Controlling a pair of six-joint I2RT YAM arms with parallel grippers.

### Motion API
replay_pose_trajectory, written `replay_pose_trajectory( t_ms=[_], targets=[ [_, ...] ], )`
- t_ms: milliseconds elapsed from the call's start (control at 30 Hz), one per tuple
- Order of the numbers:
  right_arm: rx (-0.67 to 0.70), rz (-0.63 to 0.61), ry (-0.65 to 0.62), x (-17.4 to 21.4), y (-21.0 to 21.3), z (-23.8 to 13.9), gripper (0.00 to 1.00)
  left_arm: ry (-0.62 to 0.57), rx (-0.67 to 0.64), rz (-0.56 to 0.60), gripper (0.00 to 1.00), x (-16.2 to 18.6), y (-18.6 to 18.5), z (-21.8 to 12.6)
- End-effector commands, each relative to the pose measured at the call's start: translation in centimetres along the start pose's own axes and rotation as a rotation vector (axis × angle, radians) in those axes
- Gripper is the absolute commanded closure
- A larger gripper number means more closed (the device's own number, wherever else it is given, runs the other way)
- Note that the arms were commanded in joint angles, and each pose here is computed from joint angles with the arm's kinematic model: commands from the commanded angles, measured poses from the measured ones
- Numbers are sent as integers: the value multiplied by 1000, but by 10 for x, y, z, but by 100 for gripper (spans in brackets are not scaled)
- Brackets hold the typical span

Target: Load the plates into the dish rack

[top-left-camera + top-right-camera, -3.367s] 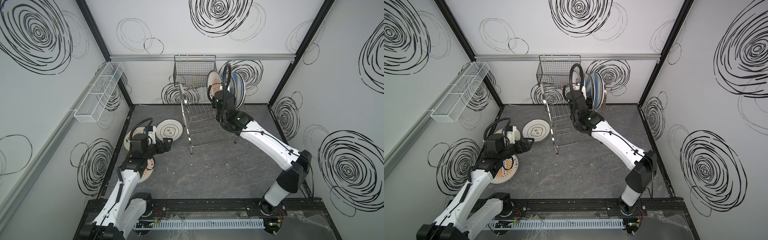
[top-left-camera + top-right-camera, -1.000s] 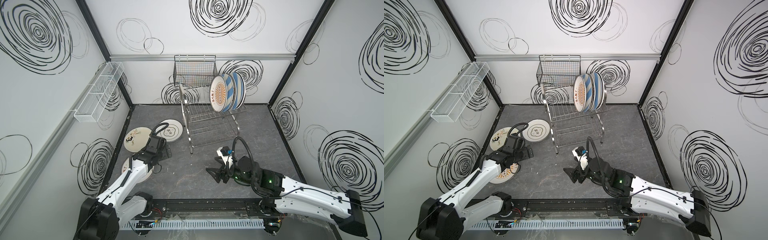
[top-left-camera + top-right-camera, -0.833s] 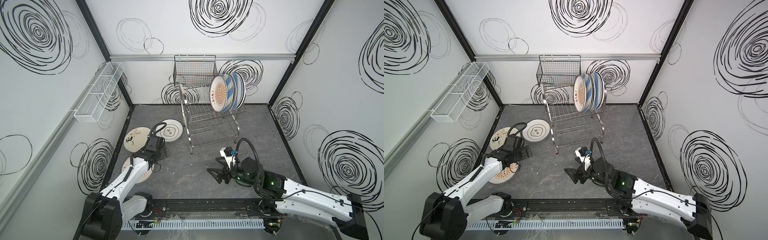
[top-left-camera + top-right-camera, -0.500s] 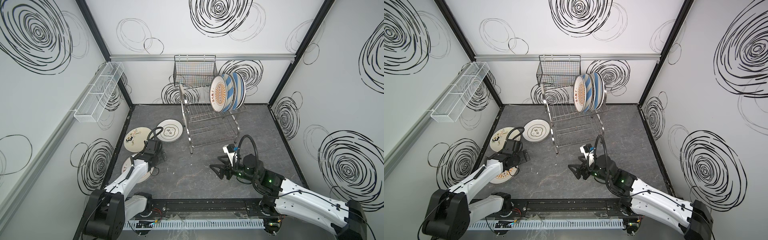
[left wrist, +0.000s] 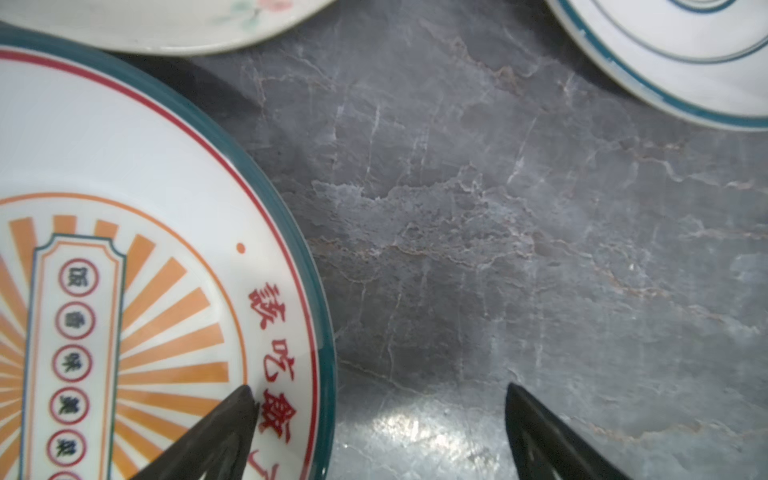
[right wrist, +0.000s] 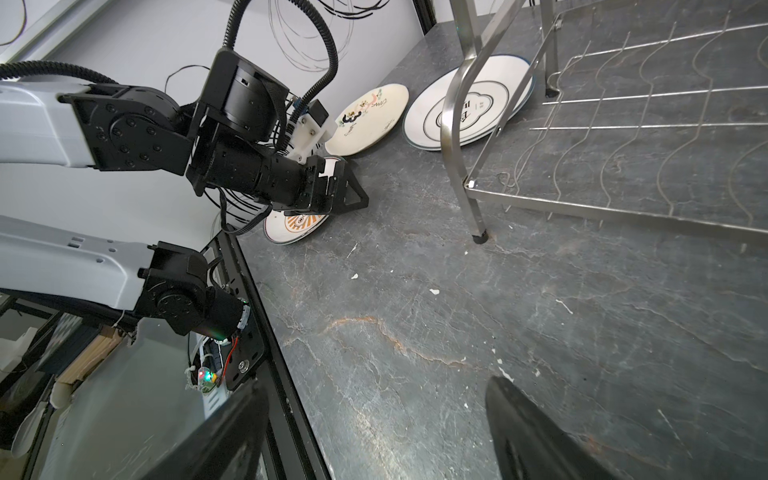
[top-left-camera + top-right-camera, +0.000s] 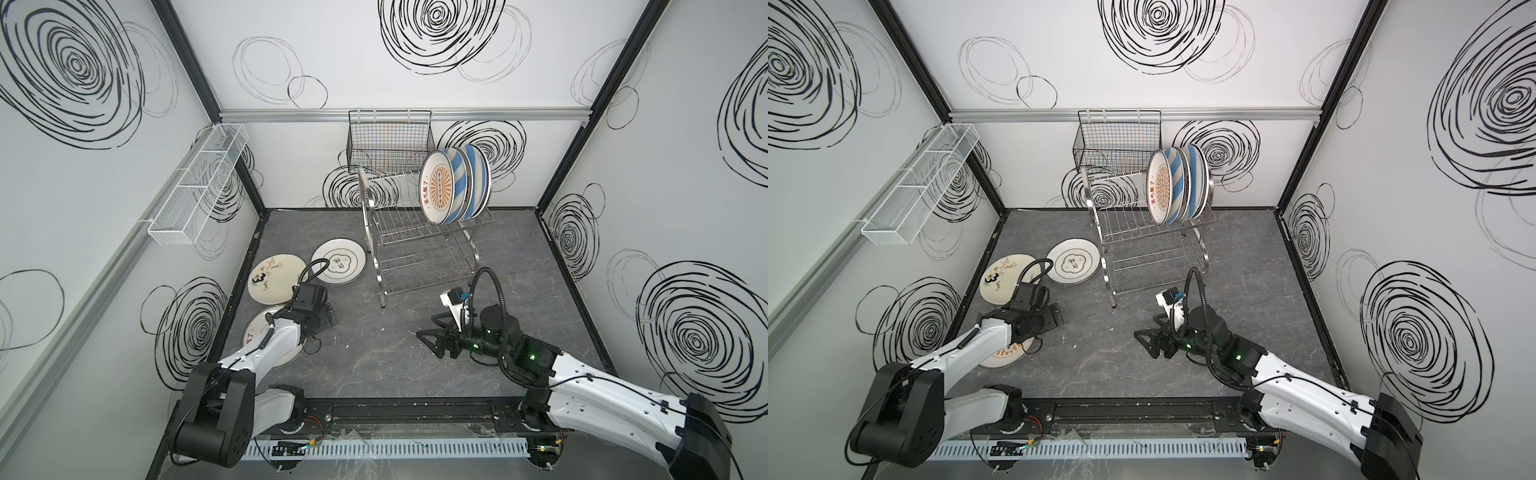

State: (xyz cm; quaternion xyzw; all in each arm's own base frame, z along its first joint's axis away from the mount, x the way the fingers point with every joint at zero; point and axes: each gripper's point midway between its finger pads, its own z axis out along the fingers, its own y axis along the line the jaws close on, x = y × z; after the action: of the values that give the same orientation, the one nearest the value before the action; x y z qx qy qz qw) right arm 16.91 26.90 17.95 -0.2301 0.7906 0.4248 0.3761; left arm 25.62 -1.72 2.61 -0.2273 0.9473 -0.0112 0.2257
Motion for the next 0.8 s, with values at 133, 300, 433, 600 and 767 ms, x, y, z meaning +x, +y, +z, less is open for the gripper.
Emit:
replay_pose_trajectory(
  t_ms=[133, 300, 433, 600, 767],
  targets=[
    [-24, 9, -33, -9, 2, 1, 13, 22, 93, -15, 4, 20, -23, 0],
    [-14, 26, -5, -4, -4, 6, 13, 49, 187, 2, 4, 35, -51, -8],
    [-7, 50, 1, 1, -8, 7, 13, 60, 236, 41, 4, 46, -73, -16],
    [18, 71, 8, 5, -16, 6, 12, 82, 327, 56, 4, 57, -103, -28],
    [84, 107, 63, 4, -30, 2, 11, 84, 377, 113, 4, 71, -130, -42]
  ],
)
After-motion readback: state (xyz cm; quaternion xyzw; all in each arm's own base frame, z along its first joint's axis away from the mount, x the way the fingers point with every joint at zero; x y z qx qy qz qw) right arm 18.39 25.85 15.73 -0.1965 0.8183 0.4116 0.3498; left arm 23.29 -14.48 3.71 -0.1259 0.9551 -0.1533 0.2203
